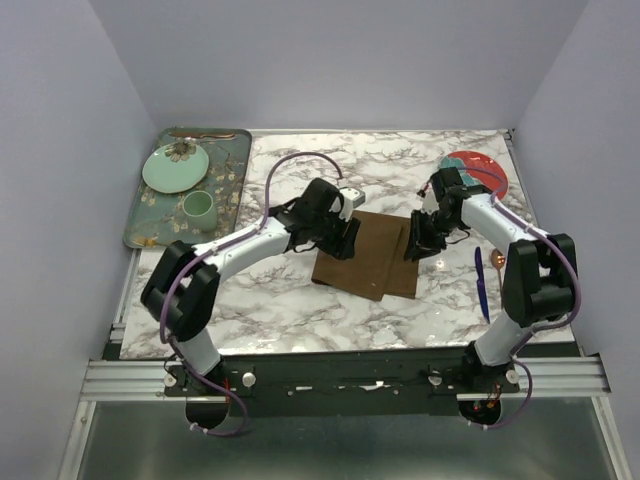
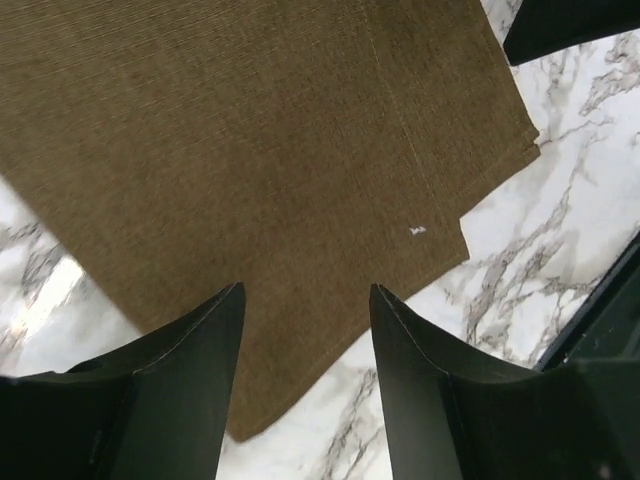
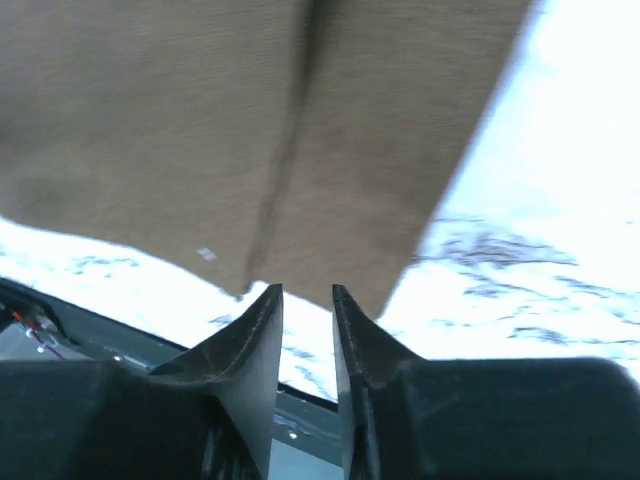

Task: Fold the napkin into a case and place the utensils inside
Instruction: Fold the rectangle-folded napkin at the center of the board.

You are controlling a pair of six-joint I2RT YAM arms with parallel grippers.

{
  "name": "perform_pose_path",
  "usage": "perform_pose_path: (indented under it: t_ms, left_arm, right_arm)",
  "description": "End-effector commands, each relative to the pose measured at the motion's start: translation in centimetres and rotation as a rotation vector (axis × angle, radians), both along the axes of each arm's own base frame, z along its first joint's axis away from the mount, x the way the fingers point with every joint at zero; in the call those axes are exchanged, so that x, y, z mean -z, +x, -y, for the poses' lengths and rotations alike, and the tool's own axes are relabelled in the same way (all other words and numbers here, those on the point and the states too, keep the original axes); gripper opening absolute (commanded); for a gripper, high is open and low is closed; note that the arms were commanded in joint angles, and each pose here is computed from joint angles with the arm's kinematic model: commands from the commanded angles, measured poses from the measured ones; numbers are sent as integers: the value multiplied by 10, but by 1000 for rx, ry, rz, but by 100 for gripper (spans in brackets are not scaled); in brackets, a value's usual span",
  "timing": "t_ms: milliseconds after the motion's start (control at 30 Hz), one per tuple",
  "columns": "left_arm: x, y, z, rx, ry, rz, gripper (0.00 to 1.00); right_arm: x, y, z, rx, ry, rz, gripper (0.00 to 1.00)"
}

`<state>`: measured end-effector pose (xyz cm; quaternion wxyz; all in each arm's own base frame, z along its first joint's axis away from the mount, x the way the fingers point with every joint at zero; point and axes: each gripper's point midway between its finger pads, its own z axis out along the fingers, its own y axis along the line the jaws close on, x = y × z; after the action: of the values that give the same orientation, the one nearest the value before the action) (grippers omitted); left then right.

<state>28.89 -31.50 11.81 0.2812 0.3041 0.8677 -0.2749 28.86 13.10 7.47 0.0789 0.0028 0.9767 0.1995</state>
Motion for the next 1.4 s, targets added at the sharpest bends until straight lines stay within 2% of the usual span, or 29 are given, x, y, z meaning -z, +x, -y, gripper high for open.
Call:
perform_pose_path:
  t_ms: [0,200,367,433,567,600,633,700,767,933,967,1033,1367]
  left_arm:
    - [34,5,26,54,61,-34,60]
    - [82,1,5,90,205,-110,52]
    - [106,-18,-48,143,312,-179,43]
    - [115,-26,-74,145,351,-204,40]
    - [103,-26,-110,192,376,-135,40]
    - [99,-27,-113,196,366,-124,40]
    - [94,-27,-115,197,353,-110,44]
    - [65,-24,-104,183,278,-50,53]
    - [37,-21,-82,176,208,25,57]
    - [12,-16,-38,131,188,122,63]
    - [18,-23,-29,161,204,116,63]
    - [25,-24,-24,166,237,131,63]
    - [52,-36,11,241,315,164,56]
  right_arm:
    - [21,8,23,-1,-41,-16,30]
    - [40,5,16,-43,8,-61,22]
    - [59,-10,-6,-57,113,-152,16]
    - [59,-32,-25,-113,143,-165,17]
    - [24,-30,-54,-97,306,-93,24]
    - [13,-29,-59,-100,340,-79,24]
    - [7,-25,-60,-95,343,-64,25]
    - [2,-16,-57,-63,312,-26,27]
    - [3,-11,-53,-13,279,-24,31]
    - [27,-21,-51,58,258,-103,38]
    - [30,-20,-52,72,268,-109,42]
    - [34,-23,-55,81,279,-136,45]
    - [53,-28,-59,102,275,-217,42]
